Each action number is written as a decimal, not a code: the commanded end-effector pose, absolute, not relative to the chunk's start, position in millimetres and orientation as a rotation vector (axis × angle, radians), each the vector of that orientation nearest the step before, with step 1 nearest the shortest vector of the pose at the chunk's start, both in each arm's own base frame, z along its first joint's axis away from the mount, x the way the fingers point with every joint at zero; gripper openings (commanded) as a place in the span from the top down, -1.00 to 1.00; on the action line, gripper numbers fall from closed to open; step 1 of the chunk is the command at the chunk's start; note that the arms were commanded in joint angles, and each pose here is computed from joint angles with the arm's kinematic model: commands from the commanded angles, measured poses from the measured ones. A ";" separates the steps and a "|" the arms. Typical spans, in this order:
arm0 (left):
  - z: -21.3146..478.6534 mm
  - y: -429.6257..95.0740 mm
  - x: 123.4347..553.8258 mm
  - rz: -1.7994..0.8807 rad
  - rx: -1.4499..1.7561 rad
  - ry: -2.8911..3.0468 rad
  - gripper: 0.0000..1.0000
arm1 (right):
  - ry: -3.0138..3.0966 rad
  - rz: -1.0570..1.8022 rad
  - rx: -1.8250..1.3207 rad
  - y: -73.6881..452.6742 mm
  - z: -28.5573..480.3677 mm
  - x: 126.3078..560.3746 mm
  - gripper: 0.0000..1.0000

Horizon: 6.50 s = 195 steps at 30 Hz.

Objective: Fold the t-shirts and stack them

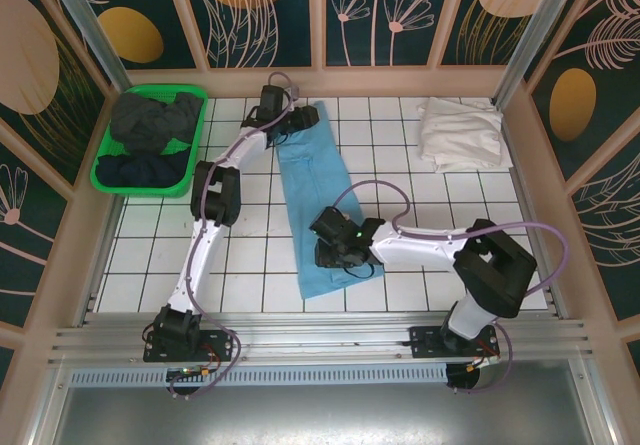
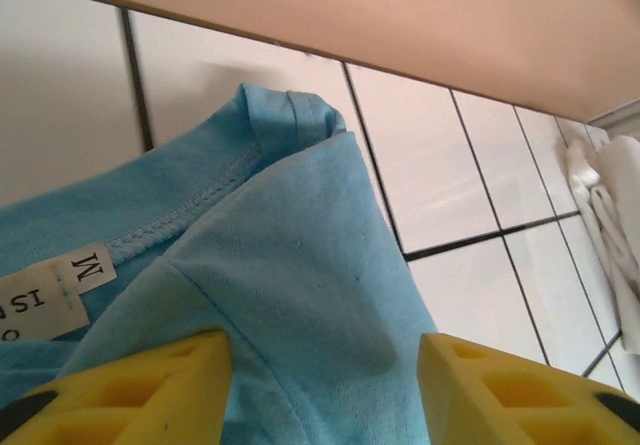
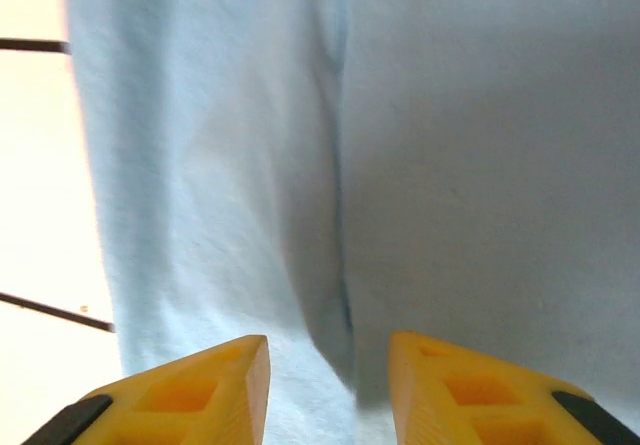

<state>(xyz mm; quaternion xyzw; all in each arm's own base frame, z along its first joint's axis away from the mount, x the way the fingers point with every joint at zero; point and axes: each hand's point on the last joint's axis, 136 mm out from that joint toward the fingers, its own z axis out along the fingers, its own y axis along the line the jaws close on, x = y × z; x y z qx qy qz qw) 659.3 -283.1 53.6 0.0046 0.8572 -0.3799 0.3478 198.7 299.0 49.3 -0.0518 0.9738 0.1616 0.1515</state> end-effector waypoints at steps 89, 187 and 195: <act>34.5 -255.6 100.4 -0.860 0.392 2.853 0.59 | 2.898 0.437 -0.117 238.6 40.1 135.1 0.75; 28.2 -225.9 504.5 -0.570 0.023 2.582 0.24 | 2.349 0.632 -0.098 277.1 97.0 453.5 0.31; 25.7 -218.3 508.6 -0.556 0.002 2.589 0.26 | 2.389 0.606 -0.121 275.8 70.8 428.9 0.31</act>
